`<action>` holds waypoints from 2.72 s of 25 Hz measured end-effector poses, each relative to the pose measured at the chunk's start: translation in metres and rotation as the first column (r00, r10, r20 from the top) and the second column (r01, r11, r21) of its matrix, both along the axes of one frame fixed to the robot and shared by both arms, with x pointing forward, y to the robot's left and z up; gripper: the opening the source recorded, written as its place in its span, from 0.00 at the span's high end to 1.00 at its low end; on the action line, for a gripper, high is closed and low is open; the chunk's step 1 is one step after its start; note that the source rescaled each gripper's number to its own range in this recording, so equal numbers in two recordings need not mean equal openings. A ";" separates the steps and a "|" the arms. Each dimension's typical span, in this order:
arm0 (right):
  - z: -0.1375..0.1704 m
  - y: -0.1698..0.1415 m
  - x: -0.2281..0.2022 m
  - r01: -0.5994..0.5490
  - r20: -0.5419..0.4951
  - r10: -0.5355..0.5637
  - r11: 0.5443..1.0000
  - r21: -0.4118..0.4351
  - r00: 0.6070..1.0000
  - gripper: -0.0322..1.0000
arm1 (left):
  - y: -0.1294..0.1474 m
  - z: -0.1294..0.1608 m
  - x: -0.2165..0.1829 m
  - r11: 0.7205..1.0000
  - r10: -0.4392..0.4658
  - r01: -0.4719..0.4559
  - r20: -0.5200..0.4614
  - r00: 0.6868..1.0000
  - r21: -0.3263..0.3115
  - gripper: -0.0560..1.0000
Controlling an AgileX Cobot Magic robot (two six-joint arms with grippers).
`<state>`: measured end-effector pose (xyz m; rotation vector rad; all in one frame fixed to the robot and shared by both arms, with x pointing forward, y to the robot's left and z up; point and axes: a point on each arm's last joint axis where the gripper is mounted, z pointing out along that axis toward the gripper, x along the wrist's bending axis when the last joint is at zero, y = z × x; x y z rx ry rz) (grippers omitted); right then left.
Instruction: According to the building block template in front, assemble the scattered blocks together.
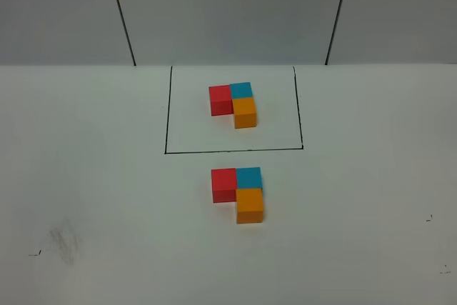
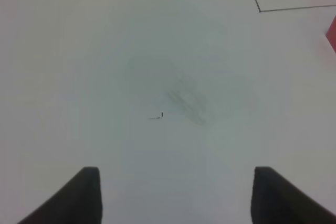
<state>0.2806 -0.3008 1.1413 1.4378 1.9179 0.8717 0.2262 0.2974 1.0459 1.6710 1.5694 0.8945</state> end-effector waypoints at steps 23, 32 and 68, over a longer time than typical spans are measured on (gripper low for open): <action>-0.088 0.003 -0.027 -0.181 -0.001 0.181 0.982 0.062 0.983 0.54 | 0.000 0.000 0.000 1.000 0.000 0.000 0.000 1.000 0.000 0.43; -0.089 0.002 -0.040 -0.170 0.107 0.160 0.981 0.093 0.981 0.56 | 0.000 0.000 0.000 1.000 0.000 0.000 0.000 1.000 0.000 0.43; -0.089 0.003 -0.040 0.090 0.107 -0.101 0.991 0.101 0.989 0.57 | 0.000 0.000 0.000 1.000 0.000 0.000 0.000 1.000 0.000 0.43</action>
